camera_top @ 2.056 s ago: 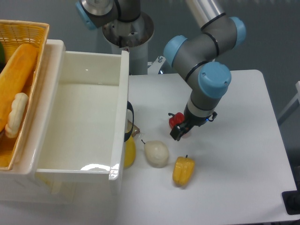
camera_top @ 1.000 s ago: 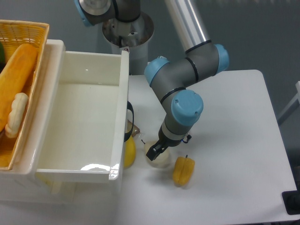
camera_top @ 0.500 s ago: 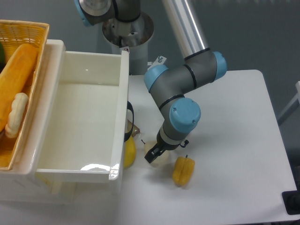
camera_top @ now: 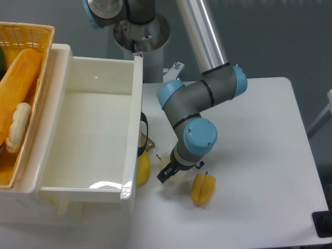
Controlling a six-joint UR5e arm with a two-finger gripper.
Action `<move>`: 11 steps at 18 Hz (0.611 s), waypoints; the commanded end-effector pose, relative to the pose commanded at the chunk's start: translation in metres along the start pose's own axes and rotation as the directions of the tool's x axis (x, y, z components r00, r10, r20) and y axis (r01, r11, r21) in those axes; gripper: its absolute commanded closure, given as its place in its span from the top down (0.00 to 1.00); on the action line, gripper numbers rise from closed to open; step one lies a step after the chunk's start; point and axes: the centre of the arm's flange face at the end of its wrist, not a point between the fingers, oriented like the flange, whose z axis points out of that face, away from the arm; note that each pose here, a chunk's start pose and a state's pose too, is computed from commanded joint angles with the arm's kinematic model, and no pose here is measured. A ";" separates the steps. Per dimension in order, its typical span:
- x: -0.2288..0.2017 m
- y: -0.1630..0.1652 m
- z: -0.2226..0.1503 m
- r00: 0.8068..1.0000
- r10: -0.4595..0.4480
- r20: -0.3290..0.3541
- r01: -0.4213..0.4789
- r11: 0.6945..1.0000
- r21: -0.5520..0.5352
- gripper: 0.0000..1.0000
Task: Pick up the pear
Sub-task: 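Close the gripper fingers on the pear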
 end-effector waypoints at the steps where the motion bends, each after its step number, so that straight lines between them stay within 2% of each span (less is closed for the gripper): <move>1: 0.000 0.000 0.000 1.000 -0.002 0.001 0.002 1.000 0.000 0.89; 2: 0.000 0.000 0.000 1.000 0.000 0.001 0.000 1.000 0.000 0.73; 6: -0.001 -0.001 -0.003 1.000 0.002 0.016 -0.002 1.000 0.011 0.41; 8: -0.004 -0.001 -0.006 0.999 0.013 0.044 -0.014 1.000 0.024 0.28; 11: -0.005 -0.001 -0.012 0.999 0.022 0.049 -0.024 0.999 0.035 0.22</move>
